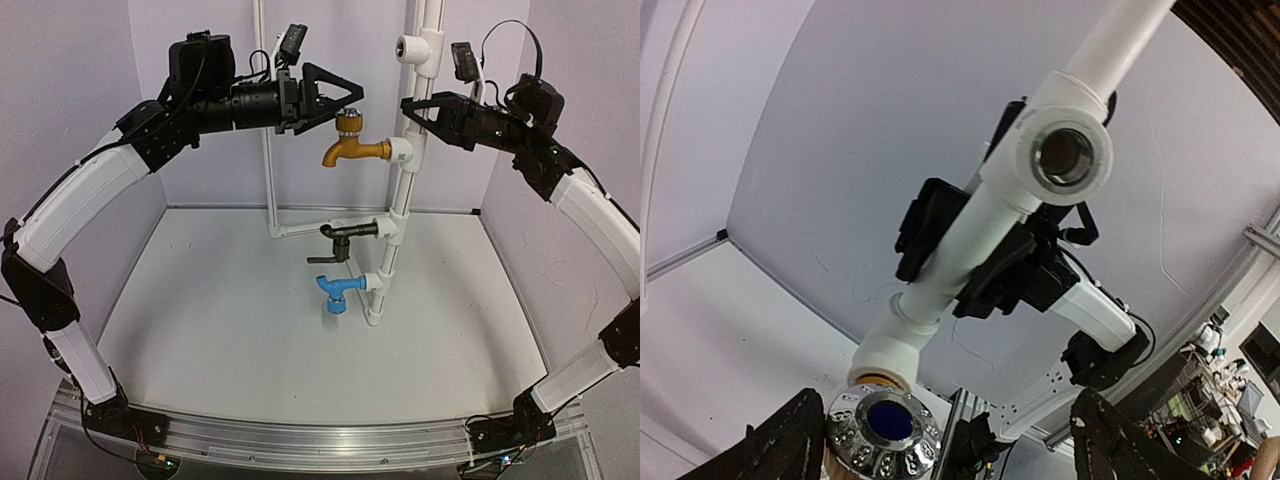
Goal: Install the water faucets
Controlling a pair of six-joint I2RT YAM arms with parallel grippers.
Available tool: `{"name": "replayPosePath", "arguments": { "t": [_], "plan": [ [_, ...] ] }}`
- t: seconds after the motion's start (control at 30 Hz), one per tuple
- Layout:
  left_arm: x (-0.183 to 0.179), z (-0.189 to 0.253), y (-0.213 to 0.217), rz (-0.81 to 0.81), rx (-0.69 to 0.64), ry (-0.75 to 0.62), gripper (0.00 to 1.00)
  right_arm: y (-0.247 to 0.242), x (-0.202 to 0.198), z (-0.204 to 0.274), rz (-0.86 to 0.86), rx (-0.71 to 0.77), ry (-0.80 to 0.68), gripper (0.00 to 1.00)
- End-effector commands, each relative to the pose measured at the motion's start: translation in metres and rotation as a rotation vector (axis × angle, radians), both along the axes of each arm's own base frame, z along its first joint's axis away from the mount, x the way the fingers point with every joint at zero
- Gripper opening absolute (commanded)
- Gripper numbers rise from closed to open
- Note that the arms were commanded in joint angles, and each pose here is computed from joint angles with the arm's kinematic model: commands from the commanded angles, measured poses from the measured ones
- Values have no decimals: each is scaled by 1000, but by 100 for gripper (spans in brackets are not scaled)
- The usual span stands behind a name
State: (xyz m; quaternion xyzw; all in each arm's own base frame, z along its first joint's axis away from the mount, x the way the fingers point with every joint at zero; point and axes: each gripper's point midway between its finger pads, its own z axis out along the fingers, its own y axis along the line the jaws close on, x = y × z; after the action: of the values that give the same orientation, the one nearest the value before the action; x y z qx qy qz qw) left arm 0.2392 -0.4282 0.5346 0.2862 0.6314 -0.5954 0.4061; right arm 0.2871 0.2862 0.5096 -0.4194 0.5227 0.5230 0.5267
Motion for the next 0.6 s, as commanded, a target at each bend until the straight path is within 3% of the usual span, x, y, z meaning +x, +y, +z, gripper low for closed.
{"name": "replayPosePath", "arguments": {
  "t": [0.0, 0.23, 0.57],
  "plan": [
    [-30, 24, -4, -128, -41, -78, 81, 12, 12, -60, 42, -99, 411, 3],
    [-45, 18, -11, -186, -24, -80, 75, 11, 12, -60, 37, -99, 411, 3],
    [-56, -37, -20, -185, 175, -54, 62, 12, 12, -61, 34, -99, 414, 2]
  ]
}}
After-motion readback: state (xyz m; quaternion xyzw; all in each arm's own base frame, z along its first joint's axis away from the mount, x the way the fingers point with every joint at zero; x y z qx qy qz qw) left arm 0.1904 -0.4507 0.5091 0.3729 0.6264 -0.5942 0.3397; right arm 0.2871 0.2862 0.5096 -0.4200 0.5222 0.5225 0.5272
